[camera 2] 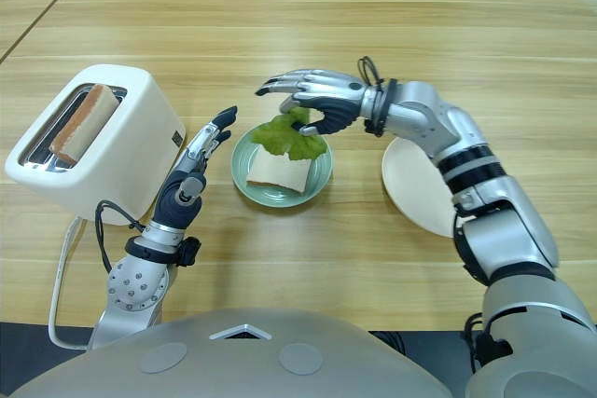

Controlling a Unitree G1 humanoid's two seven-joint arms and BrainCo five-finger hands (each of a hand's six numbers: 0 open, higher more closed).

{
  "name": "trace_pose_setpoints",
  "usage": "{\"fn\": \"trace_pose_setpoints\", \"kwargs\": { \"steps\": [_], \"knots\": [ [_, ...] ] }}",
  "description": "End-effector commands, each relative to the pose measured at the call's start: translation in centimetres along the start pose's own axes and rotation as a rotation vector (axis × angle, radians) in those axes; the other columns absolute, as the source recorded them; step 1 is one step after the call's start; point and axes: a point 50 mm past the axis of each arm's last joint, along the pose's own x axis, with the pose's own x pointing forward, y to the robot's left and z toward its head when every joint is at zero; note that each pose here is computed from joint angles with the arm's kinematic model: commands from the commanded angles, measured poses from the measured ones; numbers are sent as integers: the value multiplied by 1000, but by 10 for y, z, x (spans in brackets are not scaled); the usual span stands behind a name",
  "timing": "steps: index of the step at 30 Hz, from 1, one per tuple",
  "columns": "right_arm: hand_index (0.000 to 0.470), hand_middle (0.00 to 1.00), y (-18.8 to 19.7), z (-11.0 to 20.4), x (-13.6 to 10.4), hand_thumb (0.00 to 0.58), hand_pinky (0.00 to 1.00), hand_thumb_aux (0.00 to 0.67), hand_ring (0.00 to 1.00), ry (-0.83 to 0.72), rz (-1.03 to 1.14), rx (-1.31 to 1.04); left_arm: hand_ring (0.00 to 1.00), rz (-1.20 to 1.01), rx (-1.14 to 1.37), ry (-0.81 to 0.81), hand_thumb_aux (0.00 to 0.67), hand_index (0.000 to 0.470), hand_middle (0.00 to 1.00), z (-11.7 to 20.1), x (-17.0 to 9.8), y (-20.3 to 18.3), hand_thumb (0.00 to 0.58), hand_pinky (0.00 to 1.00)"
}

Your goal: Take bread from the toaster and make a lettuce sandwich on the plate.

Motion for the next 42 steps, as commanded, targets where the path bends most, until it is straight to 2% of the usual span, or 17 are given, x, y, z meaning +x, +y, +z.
{"fn": "trace_pose_setpoints", "kwargs": {
  "steps": [1,6,13,19,21,23,24,25,26,27,37,40,42],
  "knots": [
    [470,0,19,-2,30,580,0,670,0,-42,118,64,0,-3,-8,1,0,0,0,0,0,1,0,0],
    [470,0,52,-11,45,580,0,670,0,1,327,95,0,1,-9,1,0,0,0,1,0,2,0,0],
    [470,0,55,-8,65,580,0,670,0,-11,425,-64,0,5,-11,4,0,0,0,2,-2,3,0,0],
    [470,0,56,-4,70,580,0,670,0,-39,465,-151,0,12,-11,10,0,0,0,3,-5,2,0,0],
    [452,0,56,-3,70,579,0,644,0,-45,446,-160,0,11,-12,10,0,0,0,3,-5,1,0,0],
    [404,0,55,-4,71,568,0,575,0,-38,423,-184,0,9,-12,10,0,0,0,3,-4,1,0,0],
    [291,0,54,-4,71,496,0,415,0,-35,416,-198,0,9,-12,10,0,0,0,3,-5,1,0,0],
    [238,0,54,-5,71,438,0,339,0,-34,413,-210,0,10,-12,11,0,0,0,3,-5,1,0,0],
    [94,0,54,-5,71,209,0,134,0,-33,412,-221,0,10,-11,11,0,0,0,3,-5,1,0,0],
    [0,0,55,-5,71,0,0,0,0,-31,414,-236,0,10,-11,12,0,0,0,3,-5,2,0,0],
    [0,0,41,-11,66,0,0,0,0,-8,355,-334,0,8,-5,12,0,0,0,4,-6,3,0,0],
    [0,0,18,-15,61,0,0,0,0,15,263,-345,0,16,4,-4,0,0,0,8,-6,5,0,0],
    [0,0,-7,-17,51,0,0,0,0,43,126,-332,0,33,38,-50,0,0,0,19,-3,12,0,0]
  ]
}}
